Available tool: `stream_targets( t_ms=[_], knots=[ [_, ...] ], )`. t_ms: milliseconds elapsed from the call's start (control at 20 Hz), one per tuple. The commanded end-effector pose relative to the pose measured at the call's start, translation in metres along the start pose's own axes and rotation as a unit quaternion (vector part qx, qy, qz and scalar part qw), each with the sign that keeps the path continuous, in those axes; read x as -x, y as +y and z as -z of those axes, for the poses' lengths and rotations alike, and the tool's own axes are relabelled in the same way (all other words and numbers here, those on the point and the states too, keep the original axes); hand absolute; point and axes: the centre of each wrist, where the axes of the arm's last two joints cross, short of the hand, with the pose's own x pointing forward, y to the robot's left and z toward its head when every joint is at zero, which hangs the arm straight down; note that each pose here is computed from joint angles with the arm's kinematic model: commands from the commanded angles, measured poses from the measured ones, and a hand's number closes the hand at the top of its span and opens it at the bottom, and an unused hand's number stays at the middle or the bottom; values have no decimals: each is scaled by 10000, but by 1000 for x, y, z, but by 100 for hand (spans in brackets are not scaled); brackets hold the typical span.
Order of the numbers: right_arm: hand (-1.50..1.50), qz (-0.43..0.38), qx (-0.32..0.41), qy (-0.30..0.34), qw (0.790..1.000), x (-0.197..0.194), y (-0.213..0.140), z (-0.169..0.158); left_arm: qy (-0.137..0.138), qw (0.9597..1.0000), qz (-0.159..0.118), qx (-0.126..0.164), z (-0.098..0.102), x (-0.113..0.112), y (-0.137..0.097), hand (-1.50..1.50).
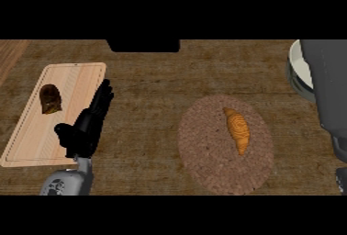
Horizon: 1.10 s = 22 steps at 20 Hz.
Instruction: Pick the cupcake from the placemat and place it in the bowl
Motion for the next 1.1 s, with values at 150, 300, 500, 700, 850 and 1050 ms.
stream_targets(
  t_ms=[150,300,500,700,850,1050],
  knots=[
    [150,-1413,99,381,9892,62,3,39,-81,9999,-23,102,5,5,-2,0],
    [150,-1516,127,347,9878,87,-7,54,-30,10000,5,15,5,4,-4,0],
    [150,-1801,205,672,9811,118,-1,59,-117,9999,28,40,8,-6,-2,0],
    [150,-1799,343,823,9796,164,-19,79,-77,9999,6,146,18,-5,3,0],
    [150,-1820,280,875,9790,195,-3,69,-90,9999,-95,52,8,1,-6,0],
    [150,-1949,236,1150,9738,237,-6,65,-213,9998,60,17,11,-3,-3,0]
  ],
)
